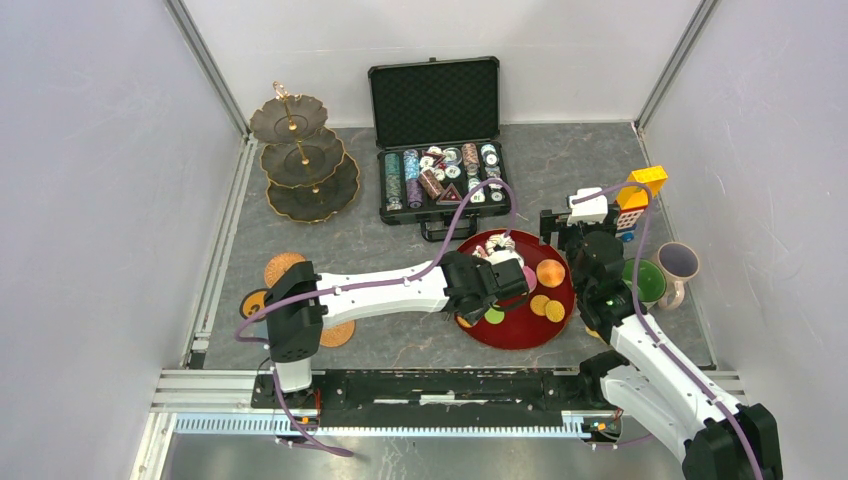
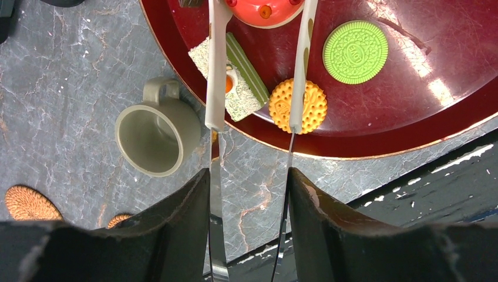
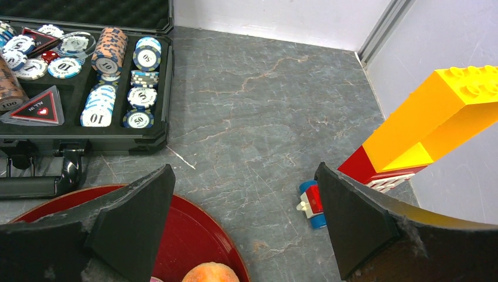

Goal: Serve the afternoon tea
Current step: Pick up the desert from the tray.

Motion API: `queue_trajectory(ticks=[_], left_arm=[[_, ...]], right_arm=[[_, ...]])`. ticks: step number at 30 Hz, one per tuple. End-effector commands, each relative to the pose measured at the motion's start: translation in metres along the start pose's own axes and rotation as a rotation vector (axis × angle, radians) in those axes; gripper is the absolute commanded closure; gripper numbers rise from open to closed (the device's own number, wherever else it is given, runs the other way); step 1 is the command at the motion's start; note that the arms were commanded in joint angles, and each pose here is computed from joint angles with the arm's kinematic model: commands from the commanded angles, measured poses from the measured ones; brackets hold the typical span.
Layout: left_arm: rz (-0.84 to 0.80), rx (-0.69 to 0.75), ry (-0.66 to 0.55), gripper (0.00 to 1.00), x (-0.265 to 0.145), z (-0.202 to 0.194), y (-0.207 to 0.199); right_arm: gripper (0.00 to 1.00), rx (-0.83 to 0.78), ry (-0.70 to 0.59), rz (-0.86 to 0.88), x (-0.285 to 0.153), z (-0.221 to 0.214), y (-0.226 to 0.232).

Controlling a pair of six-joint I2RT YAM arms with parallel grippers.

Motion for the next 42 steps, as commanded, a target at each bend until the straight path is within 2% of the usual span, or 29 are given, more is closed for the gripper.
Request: queue_trajectory(ticks=[1,14,22,28,34,42], left_arm=[[-0.029,0.0,-0.101,0.54,-0.025,0.017,0.011],[-0.064,-0.039,-0.181,0.58,-0.078,0.007,0.037],[0.101,-0.104,-0.118,0.59,-0.091,-0.024,0.086],[0.23,-0.236,-0.158,0.6,-0.093,-0.04,0.138],[0.329,-0.352,-0.233,0.6,-0.086,-0.036,0.182],[0.526,-0.361,-0.207,0.59,-0.071,-0.024,0.212]], right_arm=[[0.02,0.012,-0.048,-0.011,0.001,0.009,-0.002],[0.02,0.015,-0.044,-0.002,0.002,0.009,0.0],[0.02,0.012,-0.038,-0.001,0.003,0.009,0.0],[0.02,0.025,-0.032,0.028,0.005,0.005,0.004],[0.02,0.026,-0.003,0.053,0.011,-0.001,0.01],[0.02,0.027,0.025,0.078,0.016,-0.007,0.015]])
Point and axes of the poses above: each gripper's point midway between its finger pads, its own x axis out along the fingers, its own y axis along the line the jaws close on, z = x × y, the point moved 8 cm from there along -x, back along the fingers, and after that the axes turned 10 degrees about x, right-handed, at the moved point
